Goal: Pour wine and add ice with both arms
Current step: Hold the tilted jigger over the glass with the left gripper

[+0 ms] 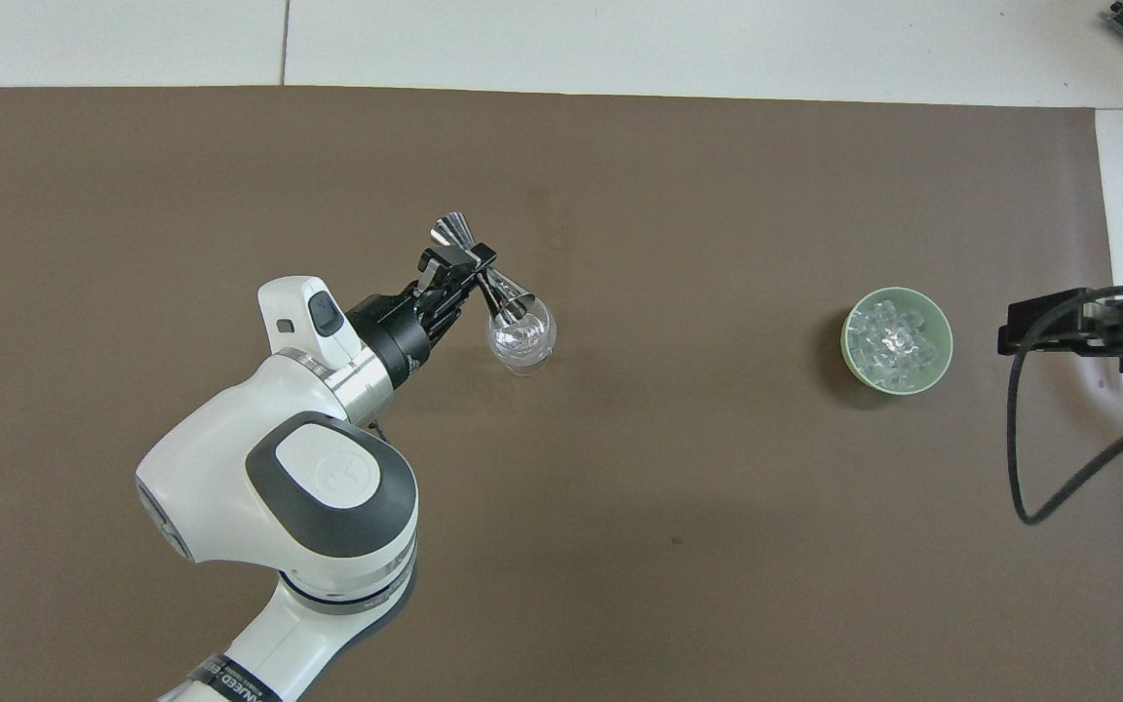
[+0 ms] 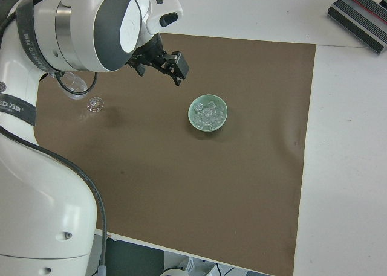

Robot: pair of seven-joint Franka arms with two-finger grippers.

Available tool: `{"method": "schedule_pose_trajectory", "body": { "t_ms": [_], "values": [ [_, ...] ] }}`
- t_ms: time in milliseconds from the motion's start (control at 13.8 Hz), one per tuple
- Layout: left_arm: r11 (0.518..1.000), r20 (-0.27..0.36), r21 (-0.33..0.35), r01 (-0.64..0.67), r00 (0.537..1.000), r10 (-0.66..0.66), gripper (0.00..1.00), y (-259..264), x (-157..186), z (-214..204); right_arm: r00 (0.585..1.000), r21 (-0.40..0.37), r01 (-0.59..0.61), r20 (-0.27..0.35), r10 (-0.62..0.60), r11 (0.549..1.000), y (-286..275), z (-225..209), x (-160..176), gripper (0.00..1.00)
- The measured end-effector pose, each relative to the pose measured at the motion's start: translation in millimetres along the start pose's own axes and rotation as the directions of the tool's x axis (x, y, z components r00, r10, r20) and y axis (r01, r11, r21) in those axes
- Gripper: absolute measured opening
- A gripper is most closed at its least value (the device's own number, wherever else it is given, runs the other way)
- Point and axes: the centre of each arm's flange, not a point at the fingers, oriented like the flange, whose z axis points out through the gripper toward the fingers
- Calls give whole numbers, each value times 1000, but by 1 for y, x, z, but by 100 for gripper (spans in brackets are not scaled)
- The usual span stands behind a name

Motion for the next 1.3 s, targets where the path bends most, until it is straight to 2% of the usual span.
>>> {"method": "schedule_pose_trajectory", "body": {
  "t_ms": [1300],
  "values": [
    [1000,-2,0,-15,1000,15,21,0,1,0,1000,0,0,0,0,1000,0,0,0,100]
  ]
}}
